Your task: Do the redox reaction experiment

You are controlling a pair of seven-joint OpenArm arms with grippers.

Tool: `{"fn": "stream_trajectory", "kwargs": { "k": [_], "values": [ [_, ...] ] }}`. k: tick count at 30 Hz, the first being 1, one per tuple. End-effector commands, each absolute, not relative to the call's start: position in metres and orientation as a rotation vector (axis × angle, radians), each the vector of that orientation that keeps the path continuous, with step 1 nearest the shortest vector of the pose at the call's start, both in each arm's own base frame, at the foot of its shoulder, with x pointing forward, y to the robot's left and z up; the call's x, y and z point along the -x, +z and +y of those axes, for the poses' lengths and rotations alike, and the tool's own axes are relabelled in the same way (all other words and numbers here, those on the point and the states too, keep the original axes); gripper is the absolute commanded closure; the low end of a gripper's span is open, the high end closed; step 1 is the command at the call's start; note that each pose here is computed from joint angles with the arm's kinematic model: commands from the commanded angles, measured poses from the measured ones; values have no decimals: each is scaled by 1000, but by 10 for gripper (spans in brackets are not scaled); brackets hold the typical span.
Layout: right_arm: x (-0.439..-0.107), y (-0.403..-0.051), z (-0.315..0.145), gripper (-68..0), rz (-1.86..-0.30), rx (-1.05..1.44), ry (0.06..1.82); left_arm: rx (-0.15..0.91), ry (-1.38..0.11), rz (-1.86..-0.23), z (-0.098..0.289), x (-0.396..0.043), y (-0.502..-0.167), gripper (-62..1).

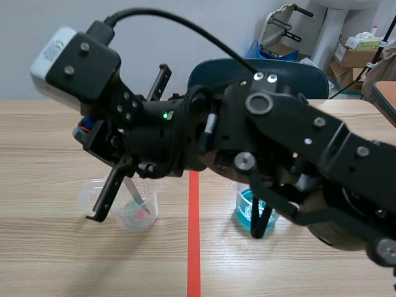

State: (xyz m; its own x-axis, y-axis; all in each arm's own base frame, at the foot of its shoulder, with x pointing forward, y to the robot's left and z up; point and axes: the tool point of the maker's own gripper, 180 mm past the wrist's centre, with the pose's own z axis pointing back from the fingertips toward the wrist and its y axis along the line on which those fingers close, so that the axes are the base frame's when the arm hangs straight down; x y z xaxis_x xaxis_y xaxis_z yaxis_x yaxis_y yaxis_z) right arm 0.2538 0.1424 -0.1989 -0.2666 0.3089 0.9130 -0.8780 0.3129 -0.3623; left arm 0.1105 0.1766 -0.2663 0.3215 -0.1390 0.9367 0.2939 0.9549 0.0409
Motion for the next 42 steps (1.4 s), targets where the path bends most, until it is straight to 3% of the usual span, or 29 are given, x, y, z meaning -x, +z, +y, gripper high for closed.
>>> {"fn": "stream_trajectory", "kwargs": {
  "k": [1,22,42],
  "values": [
    [-255,-177,142,-6,-1446,-587,1247,152,-278,-1245,174,-114,-258,-623],
    [-256,-101,142,-6,-1469,-742,1211,152,-278,-1246,174,-114,-258,-623],
    [-257,-95,142,-6,-1457,-756,1214,152,-278,-1246,174,-114,-258,-623]
  ]
}}
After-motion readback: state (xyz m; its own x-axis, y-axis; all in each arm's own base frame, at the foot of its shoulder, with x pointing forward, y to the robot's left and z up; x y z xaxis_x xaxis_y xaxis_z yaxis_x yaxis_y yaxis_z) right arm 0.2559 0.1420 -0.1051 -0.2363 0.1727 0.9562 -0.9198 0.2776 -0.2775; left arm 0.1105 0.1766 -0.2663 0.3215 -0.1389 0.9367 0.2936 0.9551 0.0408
